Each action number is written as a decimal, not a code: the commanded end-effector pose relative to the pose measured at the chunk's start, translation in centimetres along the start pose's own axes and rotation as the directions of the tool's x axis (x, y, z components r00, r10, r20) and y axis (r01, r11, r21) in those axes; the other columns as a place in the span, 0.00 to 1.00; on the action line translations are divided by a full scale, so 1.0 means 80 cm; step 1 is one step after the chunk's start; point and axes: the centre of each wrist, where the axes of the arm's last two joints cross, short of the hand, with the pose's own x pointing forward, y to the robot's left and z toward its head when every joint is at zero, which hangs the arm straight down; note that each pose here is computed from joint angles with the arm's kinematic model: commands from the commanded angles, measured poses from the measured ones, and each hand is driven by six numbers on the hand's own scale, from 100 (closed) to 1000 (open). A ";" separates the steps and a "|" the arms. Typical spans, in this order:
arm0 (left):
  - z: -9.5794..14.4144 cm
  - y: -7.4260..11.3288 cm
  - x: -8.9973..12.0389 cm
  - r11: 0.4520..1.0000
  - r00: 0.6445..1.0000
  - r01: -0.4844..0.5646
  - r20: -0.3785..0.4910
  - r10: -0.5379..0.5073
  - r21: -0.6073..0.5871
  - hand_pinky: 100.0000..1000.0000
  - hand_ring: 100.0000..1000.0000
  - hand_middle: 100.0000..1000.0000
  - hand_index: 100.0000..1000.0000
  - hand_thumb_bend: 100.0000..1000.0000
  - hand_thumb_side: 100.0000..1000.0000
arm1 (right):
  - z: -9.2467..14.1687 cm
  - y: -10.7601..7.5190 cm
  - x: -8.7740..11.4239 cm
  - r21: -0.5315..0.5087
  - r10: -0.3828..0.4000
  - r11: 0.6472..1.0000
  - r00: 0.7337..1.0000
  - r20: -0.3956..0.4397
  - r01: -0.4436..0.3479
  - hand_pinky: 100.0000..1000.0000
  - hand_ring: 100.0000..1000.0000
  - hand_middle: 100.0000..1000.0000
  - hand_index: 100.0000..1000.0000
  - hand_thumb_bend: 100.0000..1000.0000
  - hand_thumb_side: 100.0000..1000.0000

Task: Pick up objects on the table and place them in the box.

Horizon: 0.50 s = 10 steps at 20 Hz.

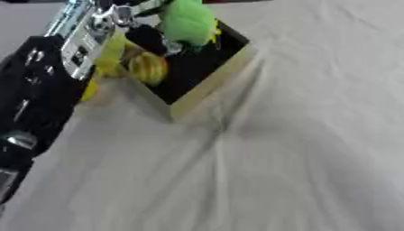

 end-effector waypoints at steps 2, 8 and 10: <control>-0.002 0.010 -0.003 0.999 0.999 0.034 -0.031 -0.033 0.025 0.80 0.76 0.76 0.87 0.45 0.57 | -0.010 -0.005 0.006 0.018 0.002 1.000 0.999 0.032 -0.003 0.89 0.90 0.66 0.76 0.00 0.42; 0.003 0.009 -0.011 1.000 0.997 0.008 -0.078 -0.006 0.022 0.89 0.84 0.84 0.93 0.74 0.58 | -0.007 -0.004 0.006 0.014 -0.004 1.000 1.000 0.017 0.004 0.89 0.90 0.65 0.76 0.00 0.42; 0.005 0.010 -0.012 1.000 0.996 0.014 -0.090 -0.013 0.020 0.90 0.86 0.85 0.93 0.76 0.57 | -0.005 -0.003 0.005 0.014 -0.006 1.000 1.000 0.010 0.006 0.89 0.90 0.65 0.76 0.00 0.43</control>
